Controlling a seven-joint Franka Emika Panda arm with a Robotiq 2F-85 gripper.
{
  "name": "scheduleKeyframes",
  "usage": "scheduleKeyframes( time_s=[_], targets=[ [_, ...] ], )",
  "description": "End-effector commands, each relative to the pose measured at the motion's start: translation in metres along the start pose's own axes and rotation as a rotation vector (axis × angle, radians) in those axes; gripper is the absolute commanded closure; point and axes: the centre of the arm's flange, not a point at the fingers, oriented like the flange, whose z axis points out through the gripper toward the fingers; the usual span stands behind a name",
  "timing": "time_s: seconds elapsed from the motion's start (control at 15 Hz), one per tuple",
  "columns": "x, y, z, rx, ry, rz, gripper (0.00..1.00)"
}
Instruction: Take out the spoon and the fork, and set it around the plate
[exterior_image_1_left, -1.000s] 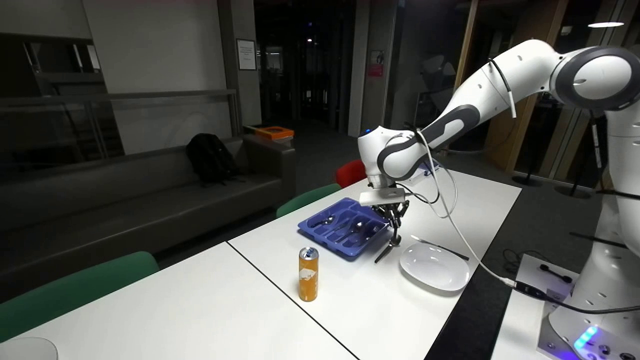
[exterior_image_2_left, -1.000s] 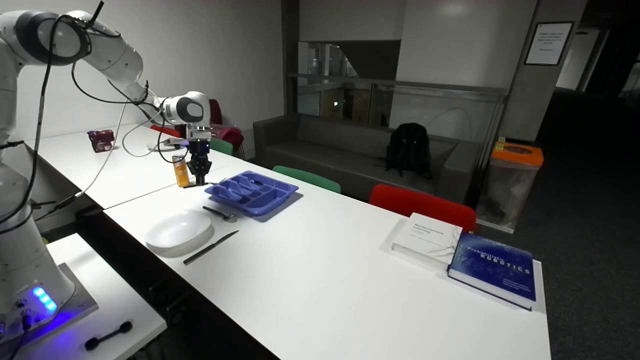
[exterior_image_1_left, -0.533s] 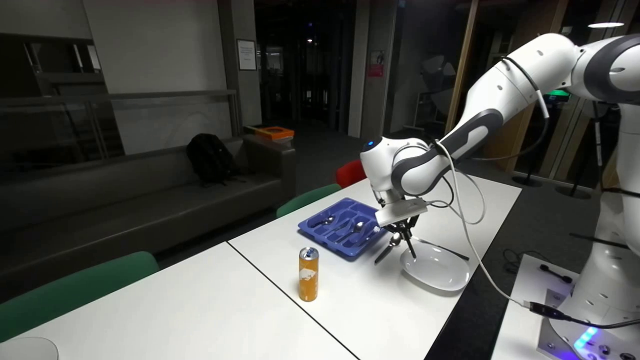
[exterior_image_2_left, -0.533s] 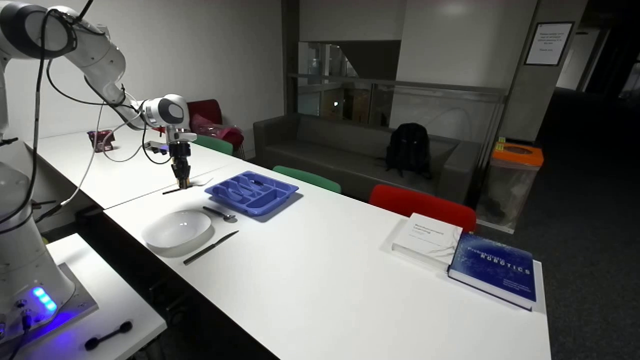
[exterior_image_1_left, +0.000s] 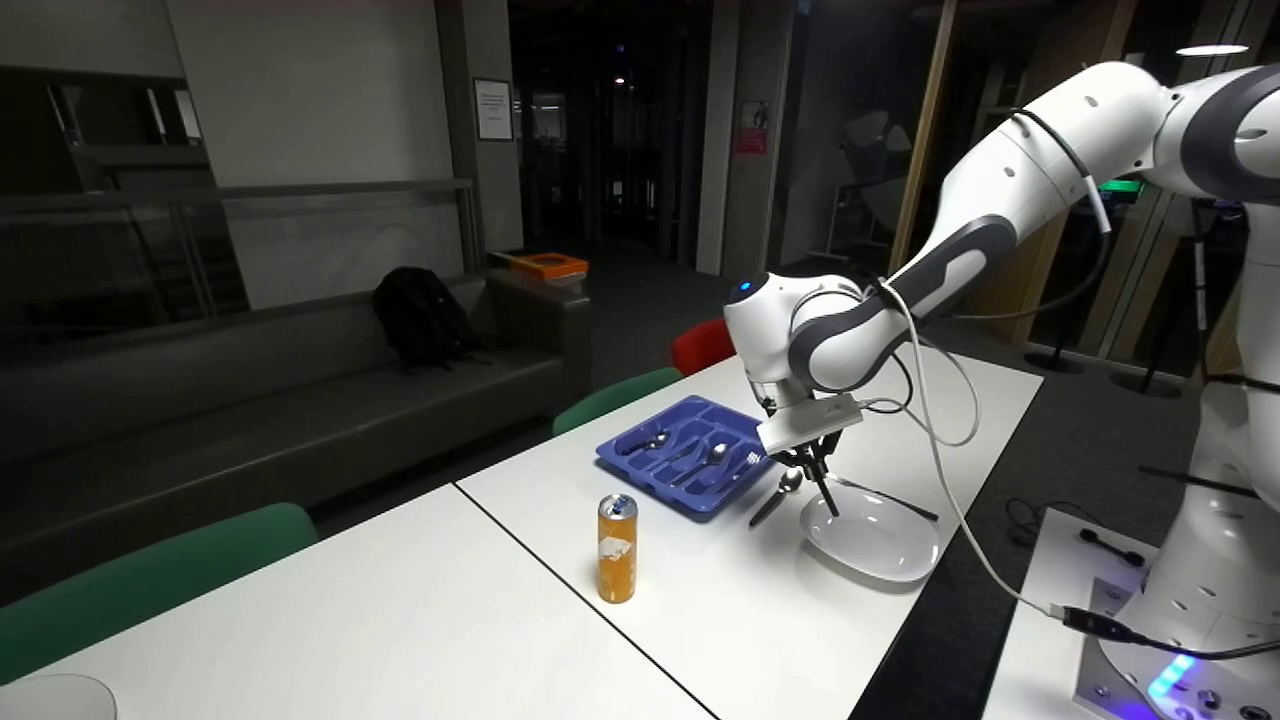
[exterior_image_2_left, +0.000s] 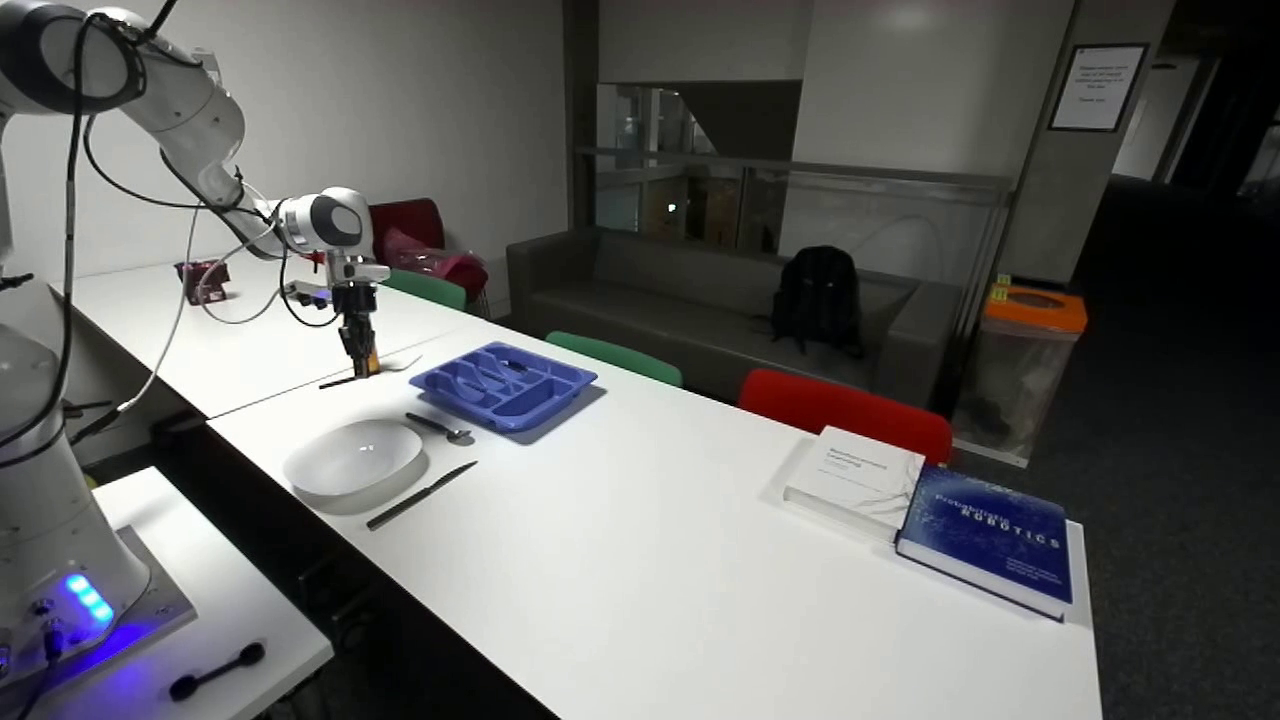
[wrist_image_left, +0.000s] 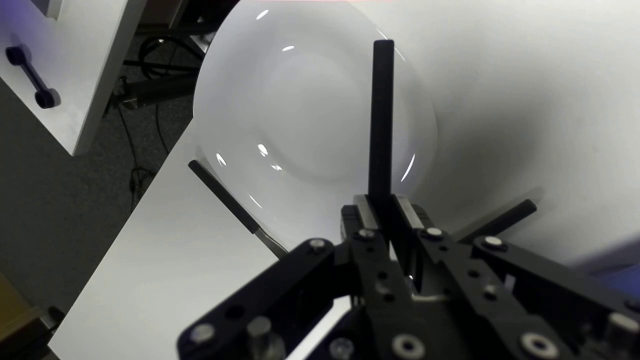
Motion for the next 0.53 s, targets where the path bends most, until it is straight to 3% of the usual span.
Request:
scheduleKeyframes(
  time_s=[0.0,0.2,0.47],
  targets=[
    [0.003,0.002,0.002,-0.004,0.002,-0.007,0.97],
    [0.007,0.004,0.009,-0.023,0.022,-0.048,0.97],
    [0.006,0.004,0.017,-0.046,0.068,-0.214,0.97]
  ],
)
